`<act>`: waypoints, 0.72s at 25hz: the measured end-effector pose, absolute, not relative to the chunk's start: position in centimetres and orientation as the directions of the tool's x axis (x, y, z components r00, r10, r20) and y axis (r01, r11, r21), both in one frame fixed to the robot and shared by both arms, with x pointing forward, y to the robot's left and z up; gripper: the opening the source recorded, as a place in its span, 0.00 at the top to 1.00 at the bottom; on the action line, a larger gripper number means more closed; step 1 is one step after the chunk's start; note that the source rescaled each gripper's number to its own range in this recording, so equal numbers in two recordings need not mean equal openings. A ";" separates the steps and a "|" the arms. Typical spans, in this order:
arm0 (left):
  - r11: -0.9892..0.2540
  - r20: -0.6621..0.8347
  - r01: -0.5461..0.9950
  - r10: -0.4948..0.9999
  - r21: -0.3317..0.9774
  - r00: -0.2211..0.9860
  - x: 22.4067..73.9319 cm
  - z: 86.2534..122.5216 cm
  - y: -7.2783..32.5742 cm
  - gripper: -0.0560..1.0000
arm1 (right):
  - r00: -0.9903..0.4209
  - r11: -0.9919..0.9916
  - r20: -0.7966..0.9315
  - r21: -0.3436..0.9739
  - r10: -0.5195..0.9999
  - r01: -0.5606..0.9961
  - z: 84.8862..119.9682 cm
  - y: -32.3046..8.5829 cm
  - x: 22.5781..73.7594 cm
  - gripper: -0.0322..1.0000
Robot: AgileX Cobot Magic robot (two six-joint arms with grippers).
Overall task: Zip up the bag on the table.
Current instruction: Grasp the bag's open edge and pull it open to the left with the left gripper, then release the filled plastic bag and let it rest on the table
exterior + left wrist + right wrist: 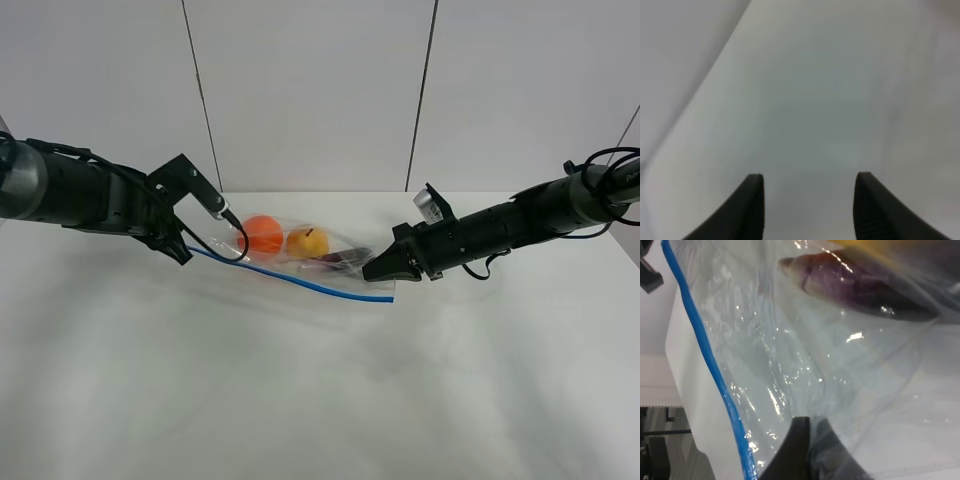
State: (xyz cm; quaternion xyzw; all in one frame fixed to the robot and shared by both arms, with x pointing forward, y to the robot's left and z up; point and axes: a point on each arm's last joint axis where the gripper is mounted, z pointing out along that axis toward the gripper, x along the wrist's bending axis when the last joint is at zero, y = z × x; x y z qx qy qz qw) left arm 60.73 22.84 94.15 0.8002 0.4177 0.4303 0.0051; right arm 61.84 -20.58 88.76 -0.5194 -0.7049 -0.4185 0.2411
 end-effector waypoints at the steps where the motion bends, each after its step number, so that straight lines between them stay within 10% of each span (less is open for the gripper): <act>1: -0.592 0.654 0.682 0.725 0.429 0.218 60.9 94.4 22.8 0.43 | -0.345 0.112 0.774 0.339 0.531 0.934 88.7 -20.6 61.8 0.97; 12: -0.143 0.283 0.642 0.952 0.753 -0.121 62.5 96.3 21.7 0.43 | -0.348 0.119 0.771 0.339 0.533 0.933 88.7 -20.6 61.8 0.97; 18: 0.266 -0.205 0.603 0.964 0.752 -0.170 62.8 95.9 19.5 0.43 | -0.352 0.121 0.769 0.343 0.533 0.932 88.7 -20.6 61.8 0.97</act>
